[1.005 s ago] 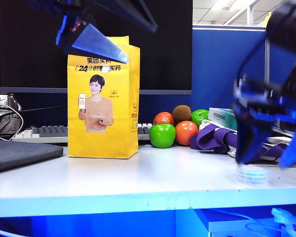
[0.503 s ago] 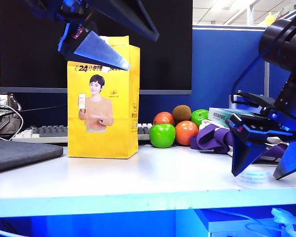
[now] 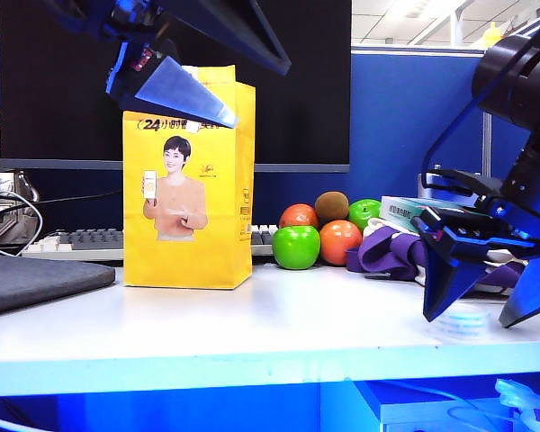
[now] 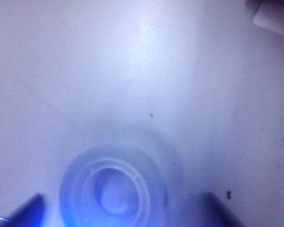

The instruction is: Pick up the transparent tape and throw it into the yellow paper bag.

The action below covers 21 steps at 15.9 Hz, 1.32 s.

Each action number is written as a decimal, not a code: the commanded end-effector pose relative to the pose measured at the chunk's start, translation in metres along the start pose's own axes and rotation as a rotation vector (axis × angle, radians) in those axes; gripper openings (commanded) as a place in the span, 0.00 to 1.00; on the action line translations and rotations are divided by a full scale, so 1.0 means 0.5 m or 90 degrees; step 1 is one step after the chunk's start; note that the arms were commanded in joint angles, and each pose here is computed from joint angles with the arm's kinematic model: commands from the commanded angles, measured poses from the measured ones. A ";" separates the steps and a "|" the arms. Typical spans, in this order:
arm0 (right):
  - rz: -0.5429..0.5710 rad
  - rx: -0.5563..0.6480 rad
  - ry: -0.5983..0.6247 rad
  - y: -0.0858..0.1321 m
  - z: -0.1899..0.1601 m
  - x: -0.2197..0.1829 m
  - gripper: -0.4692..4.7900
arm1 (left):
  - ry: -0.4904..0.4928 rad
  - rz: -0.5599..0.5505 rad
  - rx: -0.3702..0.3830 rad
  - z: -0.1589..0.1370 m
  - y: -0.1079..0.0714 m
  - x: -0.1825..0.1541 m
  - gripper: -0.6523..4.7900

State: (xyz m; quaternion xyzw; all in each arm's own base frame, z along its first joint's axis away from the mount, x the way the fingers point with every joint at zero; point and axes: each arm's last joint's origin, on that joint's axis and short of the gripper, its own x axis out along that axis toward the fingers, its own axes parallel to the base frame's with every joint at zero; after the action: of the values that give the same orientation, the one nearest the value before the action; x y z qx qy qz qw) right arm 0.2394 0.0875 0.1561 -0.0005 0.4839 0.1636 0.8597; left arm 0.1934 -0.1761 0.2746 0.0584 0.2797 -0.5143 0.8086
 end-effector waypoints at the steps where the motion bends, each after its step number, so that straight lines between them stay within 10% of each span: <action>1: 0.001 0.002 0.004 0.001 0.000 -0.001 0.52 | -0.011 -0.001 0.003 0.005 -0.001 -0.002 1.00; 6: 0.005 -0.002 -0.028 0.003 0.014 -0.003 0.29 | -0.011 0.010 0.003 0.005 0.000 -0.002 1.00; 13: 0.107 -0.051 -0.163 0.051 0.213 -0.138 0.29 | -0.085 0.177 0.032 0.030 0.015 -0.006 1.00; 19: 0.271 -0.118 -0.310 0.096 0.330 -0.279 0.29 | -0.095 0.587 0.192 0.061 0.033 -0.054 1.00; 21: 0.301 -0.148 -0.354 0.120 0.354 -0.316 0.29 | -0.153 0.629 0.251 0.086 0.022 -0.084 1.00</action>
State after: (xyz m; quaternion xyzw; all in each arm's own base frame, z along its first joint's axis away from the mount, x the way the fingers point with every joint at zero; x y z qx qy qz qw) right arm 0.2946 0.1251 0.3827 0.0592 0.2177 0.3915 0.8921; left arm 0.2086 -0.1555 0.3182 0.2712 0.0622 -0.1304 0.9516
